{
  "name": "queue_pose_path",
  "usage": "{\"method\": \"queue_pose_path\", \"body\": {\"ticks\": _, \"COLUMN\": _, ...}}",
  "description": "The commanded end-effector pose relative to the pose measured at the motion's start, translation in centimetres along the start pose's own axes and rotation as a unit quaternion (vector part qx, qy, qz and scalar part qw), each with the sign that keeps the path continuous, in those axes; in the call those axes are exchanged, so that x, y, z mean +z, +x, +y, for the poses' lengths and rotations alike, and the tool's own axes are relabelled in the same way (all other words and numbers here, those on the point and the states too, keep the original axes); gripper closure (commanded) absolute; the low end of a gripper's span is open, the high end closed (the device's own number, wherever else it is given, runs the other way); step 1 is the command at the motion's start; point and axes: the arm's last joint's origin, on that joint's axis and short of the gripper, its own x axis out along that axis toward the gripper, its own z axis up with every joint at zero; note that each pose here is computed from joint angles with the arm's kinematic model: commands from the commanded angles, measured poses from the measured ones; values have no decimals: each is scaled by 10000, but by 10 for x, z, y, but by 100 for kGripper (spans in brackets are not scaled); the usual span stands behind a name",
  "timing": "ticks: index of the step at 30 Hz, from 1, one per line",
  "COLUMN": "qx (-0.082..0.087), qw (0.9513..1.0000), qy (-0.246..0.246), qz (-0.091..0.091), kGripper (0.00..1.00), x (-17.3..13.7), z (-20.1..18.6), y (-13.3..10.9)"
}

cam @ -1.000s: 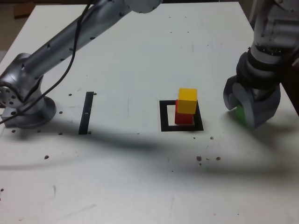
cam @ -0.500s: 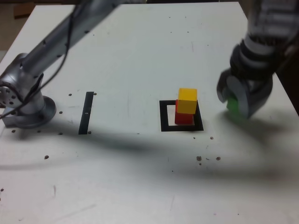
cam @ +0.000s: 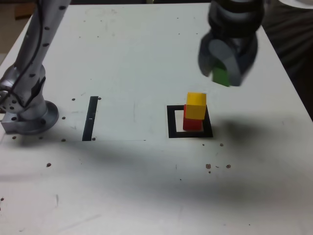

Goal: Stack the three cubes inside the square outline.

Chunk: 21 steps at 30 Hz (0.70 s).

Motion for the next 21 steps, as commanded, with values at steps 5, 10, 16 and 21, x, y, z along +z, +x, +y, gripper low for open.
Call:
{"method": "queue_pose_path", "body": {"ticks": 5, "qx": -132, "qw": 9964, "qy": -797, "qz": 266, "kGripper": 67, "x": -24, "z": -8, "y": -11}}
{"method": "queue_pose_path", "body": {"ticks": 10, "qx": -334, "qw": 9893, "qy": -1364, "qz": 392, "kGripper": 67, "x": -31, "z": -16, "y": -8}}
{"method": "queue_pose_path", "body": {"ticks": 16, "qx": -548, "qw": 9806, "qy": -1823, "qz": 463, "kGripper": 67, "x": -32, "z": -27, "y": -7}}
{"method": "queue_pose_path", "body": {"ticks": 21, "qx": -606, "qw": 9771, "qy": -1979, "qz": 503, "kGripper": 67, "x": -32, "z": -29, "y": -5}}
